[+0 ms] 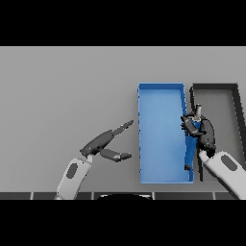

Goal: Pick up the blue pipe and place it into the blue bin.

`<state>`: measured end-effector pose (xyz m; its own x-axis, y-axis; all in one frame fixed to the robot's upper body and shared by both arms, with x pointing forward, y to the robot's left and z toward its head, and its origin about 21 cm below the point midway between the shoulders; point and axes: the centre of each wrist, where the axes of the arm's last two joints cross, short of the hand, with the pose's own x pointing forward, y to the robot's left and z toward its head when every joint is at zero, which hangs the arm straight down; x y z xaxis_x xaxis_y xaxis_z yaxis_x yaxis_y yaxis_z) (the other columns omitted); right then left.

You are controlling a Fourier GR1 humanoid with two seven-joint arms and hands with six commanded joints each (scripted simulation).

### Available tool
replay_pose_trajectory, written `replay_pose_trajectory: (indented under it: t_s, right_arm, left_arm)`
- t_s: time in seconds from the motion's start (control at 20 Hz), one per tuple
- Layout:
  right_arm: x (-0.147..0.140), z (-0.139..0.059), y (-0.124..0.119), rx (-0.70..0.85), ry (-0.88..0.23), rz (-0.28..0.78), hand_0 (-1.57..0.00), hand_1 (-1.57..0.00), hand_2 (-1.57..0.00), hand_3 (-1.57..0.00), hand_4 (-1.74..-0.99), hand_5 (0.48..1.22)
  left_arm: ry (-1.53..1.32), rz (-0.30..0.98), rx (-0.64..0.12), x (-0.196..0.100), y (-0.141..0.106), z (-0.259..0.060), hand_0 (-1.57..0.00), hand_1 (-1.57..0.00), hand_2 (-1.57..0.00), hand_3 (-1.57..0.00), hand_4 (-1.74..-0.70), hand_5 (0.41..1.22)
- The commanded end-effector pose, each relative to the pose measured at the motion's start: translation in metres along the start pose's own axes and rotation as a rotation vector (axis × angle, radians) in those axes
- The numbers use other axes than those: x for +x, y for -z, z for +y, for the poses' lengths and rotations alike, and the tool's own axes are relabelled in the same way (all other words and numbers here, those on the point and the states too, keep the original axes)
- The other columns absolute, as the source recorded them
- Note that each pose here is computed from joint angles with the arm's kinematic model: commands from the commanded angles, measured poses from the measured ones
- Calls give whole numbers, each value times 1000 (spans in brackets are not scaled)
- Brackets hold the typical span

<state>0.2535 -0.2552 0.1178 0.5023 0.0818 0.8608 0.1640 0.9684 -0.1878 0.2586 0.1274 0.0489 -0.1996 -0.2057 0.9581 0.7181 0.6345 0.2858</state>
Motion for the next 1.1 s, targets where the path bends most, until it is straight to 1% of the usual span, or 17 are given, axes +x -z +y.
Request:
replay_pose_trajectory:
  t_s: [0.0, 0.05, 0.1, 0.15, 0.25, 0.3, 0.4, 0.55, 0.7, 0.8, 0.95, 1.05]
  right_arm:
    - [1, 1, 0, 2, -21, 29, -937, -855, -856, -504, -1503, 1221]
    - [1, 1, 0, 17, -35, 24, -750, -684, -685, -403, -1413, 1221]
    - [0, 1, 0, 33, -58, 32, -599, -547, -548, -322, -1337, 1221]
    - [-1, 2, 1, 53, -97, 58, -479, -437, -438, -258, -1275, 1186]
    - [1, 7, 2, 93, -236, 41, -306, -279, -280, -164, -1175, 1084]
    - [2, 5, 3, 104, -301, 49, -245, -223, -224, -131, -1142, 1030]
    - [-2, 4, 3, 116, -330, 100, -156, -143, -143, -84, -1083, 934]
    - [-5, 6, 7, 122, -365, 141, -80, -73, -73, -42, -1063, 846]
    - [-7, 9, 8, 117, -428, 150, -40, -37, -37, -21, -1046, 759]
    - [-8, 11, 7, 122, -446, 158, -25, -23, -23, -13, -1036, 713]
    - [-11, 11, 9, 125, -451, 162, -13, -11, -11, -6, -1022, 672]
    - [-7, 14, 11, 134, -459, 156, -8, -7, -7, -4, -1022, 665]
  left_arm:
    - [3, 12, 0, -2, -1, 1, 1, 1, 1, 1, -878, 422]
    - [4, 13, 0, -2, -1, 1, 1, 1, 1, 1, -878, 425]
    - [5, 20, 0, -2, 0, 0, 1, 1, 1, 1, -878, 427]
    - [1, 20, 5, -1, 1, 1, 1, 1, 1, 1, -878, 428]
    - [-8, 13, 3, 1, 0, 1, 1, 1, 1, 1, -881, 429]
    - [-12, 15, 3, 0, -1, -2, 1, 1, 1, 1, -884, 429]
    - [-8, 22, 9, -1, 1, -3, 1, 1, 1, 1, -886, 428]
    - [4, 24, 14, 1, 3, 0, 1, 1, 1, 1, -885, 427]
    - [4, 8, 10, -1, 2, -1, 1, 1, 1, 1, -886, 428]
    - [-1, 10, 10, 1, 2, -1, 1, 1, 1, 1, -887, 429]
    - [6, 19, 6, -4, 0, -3, 1, 1, 1, 1, -887, 431]
    - [8, 24, 11, -5, -1, -1, 1, 1, 1, 1, -886, 431]
